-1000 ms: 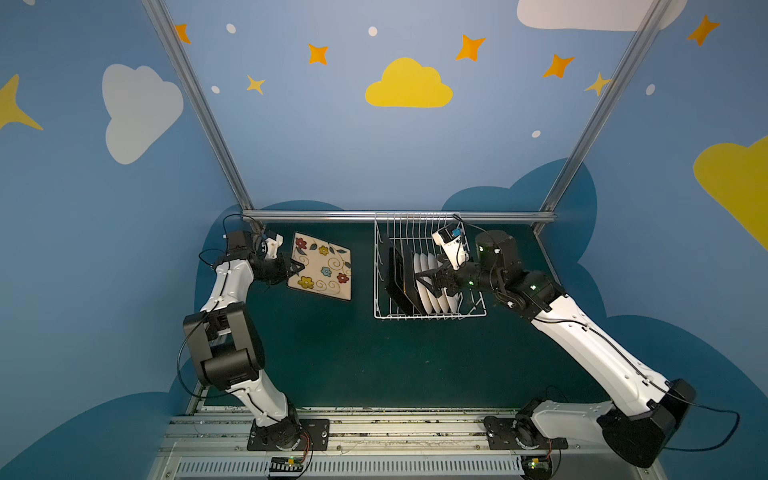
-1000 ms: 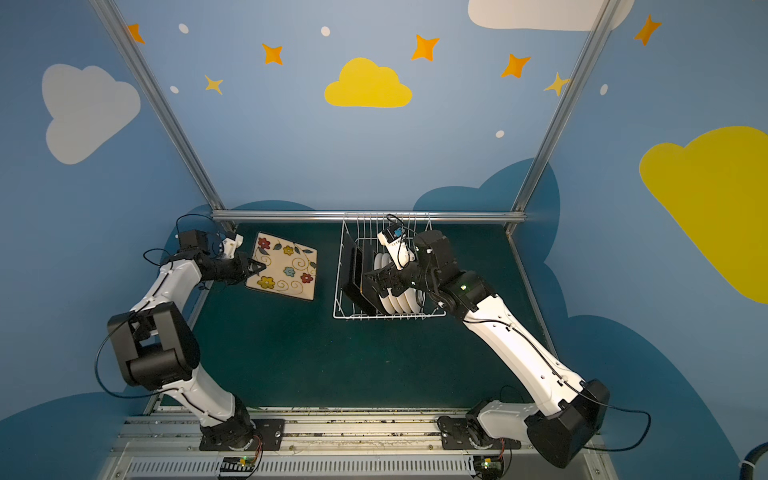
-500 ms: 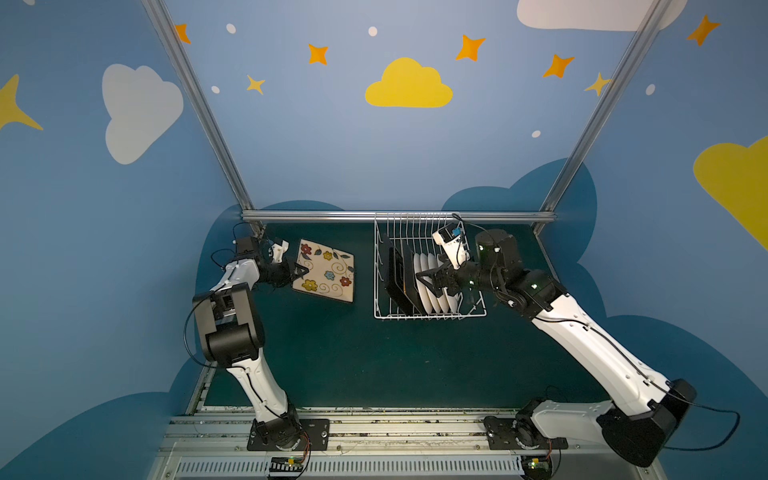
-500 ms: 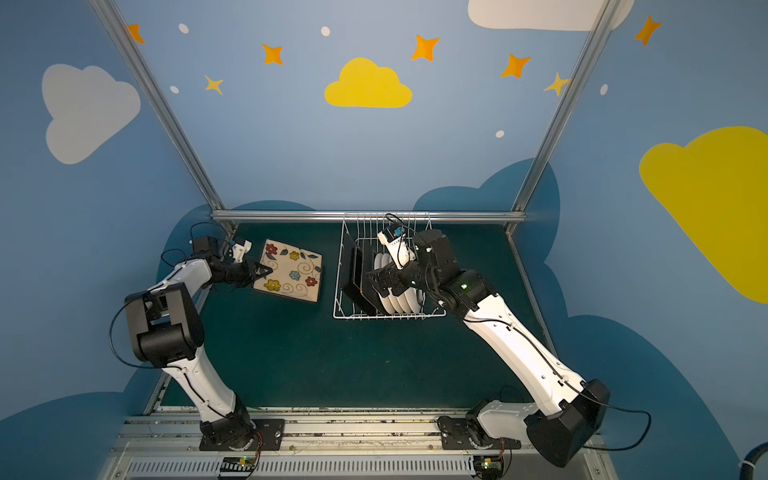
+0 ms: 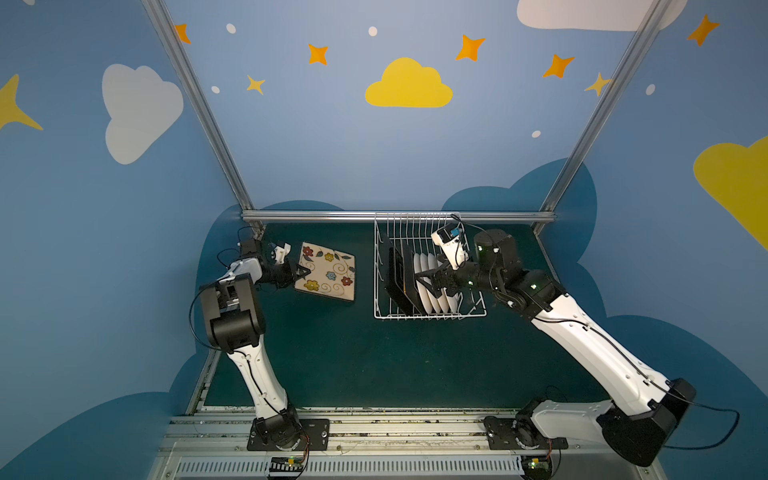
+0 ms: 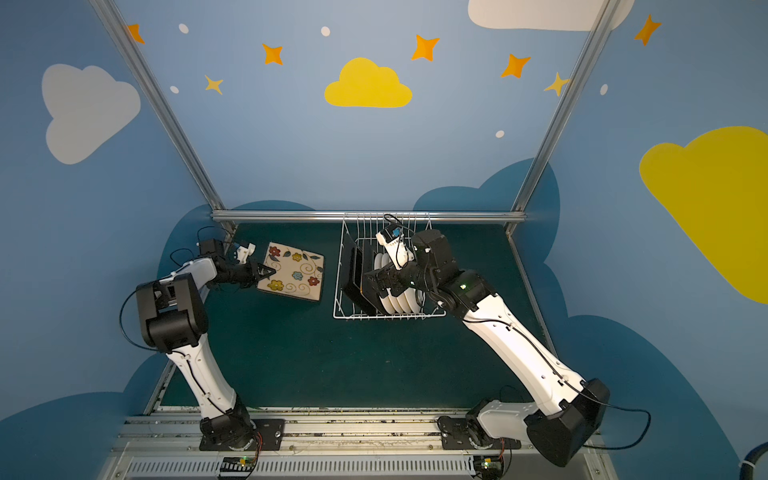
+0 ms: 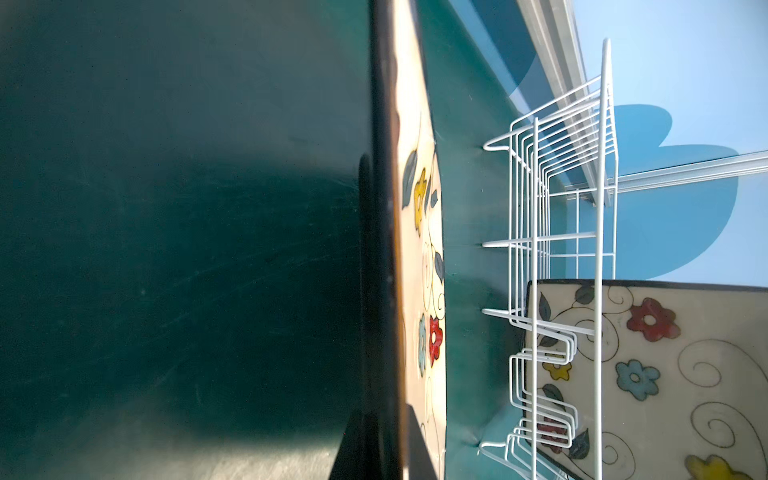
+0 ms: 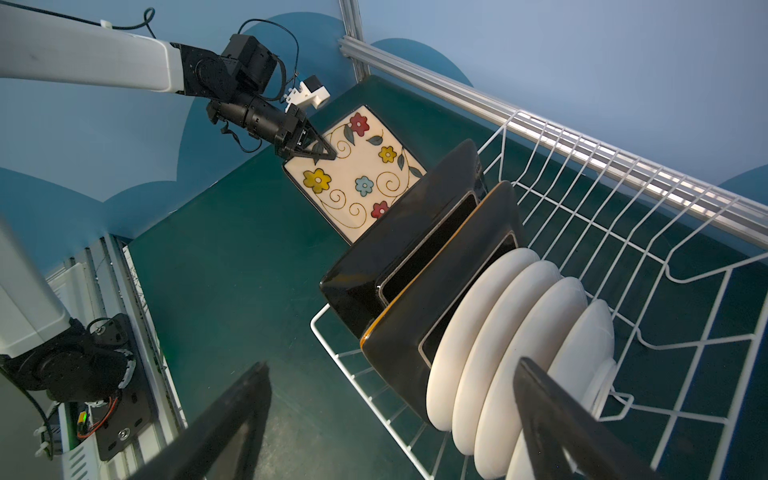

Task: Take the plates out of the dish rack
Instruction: 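Lower the flower plate flat onto the table beside the rack with the left gripper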

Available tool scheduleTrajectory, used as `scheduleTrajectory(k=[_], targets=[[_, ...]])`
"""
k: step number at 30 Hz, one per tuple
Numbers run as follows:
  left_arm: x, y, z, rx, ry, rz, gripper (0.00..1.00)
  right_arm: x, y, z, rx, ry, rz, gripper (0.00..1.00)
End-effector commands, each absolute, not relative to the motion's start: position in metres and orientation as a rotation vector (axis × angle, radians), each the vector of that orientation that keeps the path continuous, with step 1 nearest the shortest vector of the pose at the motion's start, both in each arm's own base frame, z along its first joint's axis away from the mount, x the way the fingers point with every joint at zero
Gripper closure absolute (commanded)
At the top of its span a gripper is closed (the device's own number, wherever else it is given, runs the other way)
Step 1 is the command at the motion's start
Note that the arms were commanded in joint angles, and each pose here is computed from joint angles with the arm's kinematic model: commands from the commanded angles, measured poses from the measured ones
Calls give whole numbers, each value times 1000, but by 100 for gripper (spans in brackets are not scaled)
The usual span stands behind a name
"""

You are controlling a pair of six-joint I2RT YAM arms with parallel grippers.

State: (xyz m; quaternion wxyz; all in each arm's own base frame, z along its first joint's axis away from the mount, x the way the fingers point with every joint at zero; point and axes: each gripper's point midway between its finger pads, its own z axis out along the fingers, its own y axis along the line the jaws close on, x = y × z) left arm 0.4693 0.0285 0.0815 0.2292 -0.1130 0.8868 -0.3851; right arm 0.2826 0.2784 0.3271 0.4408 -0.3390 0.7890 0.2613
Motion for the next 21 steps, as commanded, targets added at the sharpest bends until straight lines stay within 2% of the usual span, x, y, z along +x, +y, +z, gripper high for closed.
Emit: scheduleTrajectory(k=[1,3,6,21], targets=[[483,29,106,-268,2364,-1098,86,277,276,337,-844,1942,640,9],[484,33,102,-289,2381,-1078,75,277,276,336,-848,1944,638,9],[487,40,97,-320,2387,-1077,71,277,276,335,-850,1944,636,9],[490,56,67,-393,2445,-1095,67,277,279,335,-857,1953,640,9]])
